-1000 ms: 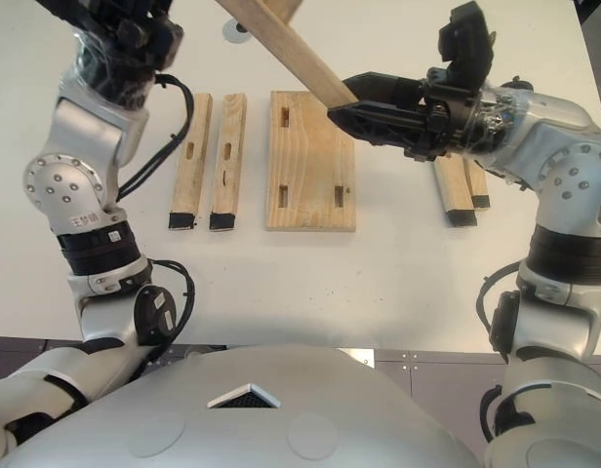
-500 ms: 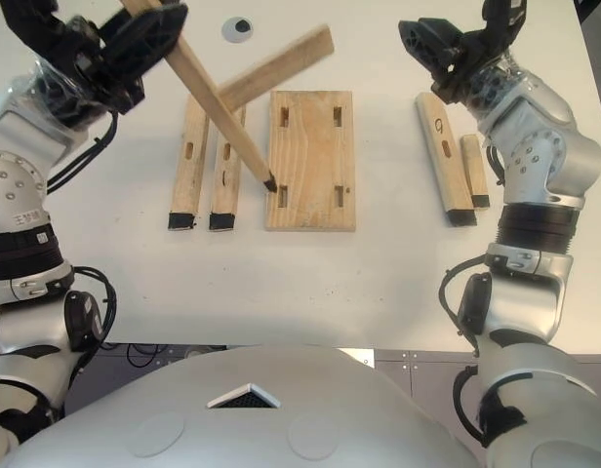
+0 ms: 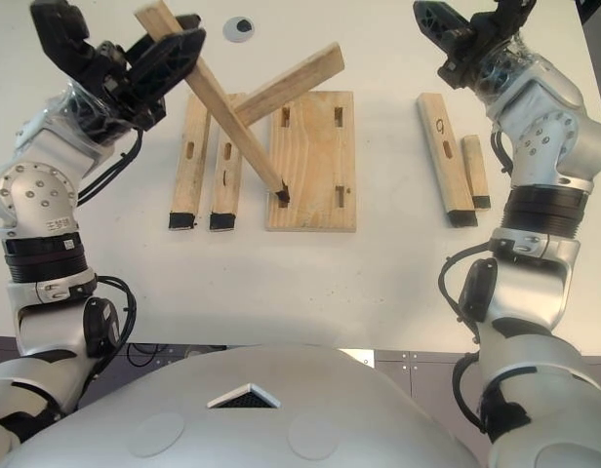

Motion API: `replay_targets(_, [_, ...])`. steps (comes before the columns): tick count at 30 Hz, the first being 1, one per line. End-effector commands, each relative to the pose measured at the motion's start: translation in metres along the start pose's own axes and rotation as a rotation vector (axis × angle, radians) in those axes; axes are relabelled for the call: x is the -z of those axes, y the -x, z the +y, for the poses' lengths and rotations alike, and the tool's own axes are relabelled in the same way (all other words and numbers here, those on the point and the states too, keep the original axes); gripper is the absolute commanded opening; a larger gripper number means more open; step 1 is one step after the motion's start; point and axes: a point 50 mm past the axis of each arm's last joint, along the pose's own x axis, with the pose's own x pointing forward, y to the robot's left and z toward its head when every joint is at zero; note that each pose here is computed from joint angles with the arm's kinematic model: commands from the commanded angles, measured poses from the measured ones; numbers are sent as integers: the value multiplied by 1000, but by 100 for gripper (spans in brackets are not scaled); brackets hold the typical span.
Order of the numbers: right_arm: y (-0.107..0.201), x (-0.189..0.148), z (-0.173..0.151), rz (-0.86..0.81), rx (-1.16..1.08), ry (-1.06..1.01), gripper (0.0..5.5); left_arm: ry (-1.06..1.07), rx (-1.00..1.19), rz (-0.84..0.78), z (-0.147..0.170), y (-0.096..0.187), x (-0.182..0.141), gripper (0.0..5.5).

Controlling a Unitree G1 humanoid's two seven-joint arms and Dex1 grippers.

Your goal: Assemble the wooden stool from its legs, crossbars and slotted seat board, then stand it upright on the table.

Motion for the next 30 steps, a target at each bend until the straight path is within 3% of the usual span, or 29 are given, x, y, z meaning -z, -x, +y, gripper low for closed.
replay_targets(1, [-4, -7, 2, 6, -6, 37, 0, -16, -28, 105, 10, 5, 15, 203])
replay_targets(5, [-4, -1, 2, 18, 2, 34, 0, -118, 31, 285, 11, 6, 20, 203])
replay_targets(11, [-4, 7, 6, 26, -1, 28, 0, -306, 209, 524, 2, -2, -9, 203])
replay_targets(14, [-4, 12, 8, 24, 0, 23, 0, -371, 233, 625, 0, 1, -6, 203])
replay_targets(24, [3, 21, 9, 21, 23, -1, 0, -413, 160, 696, -16, 7, 27, 203])
replay_targets(30, [4, 25, 10, 33, 24, -21, 0, -411, 147, 716, -30, -14, 13, 203])
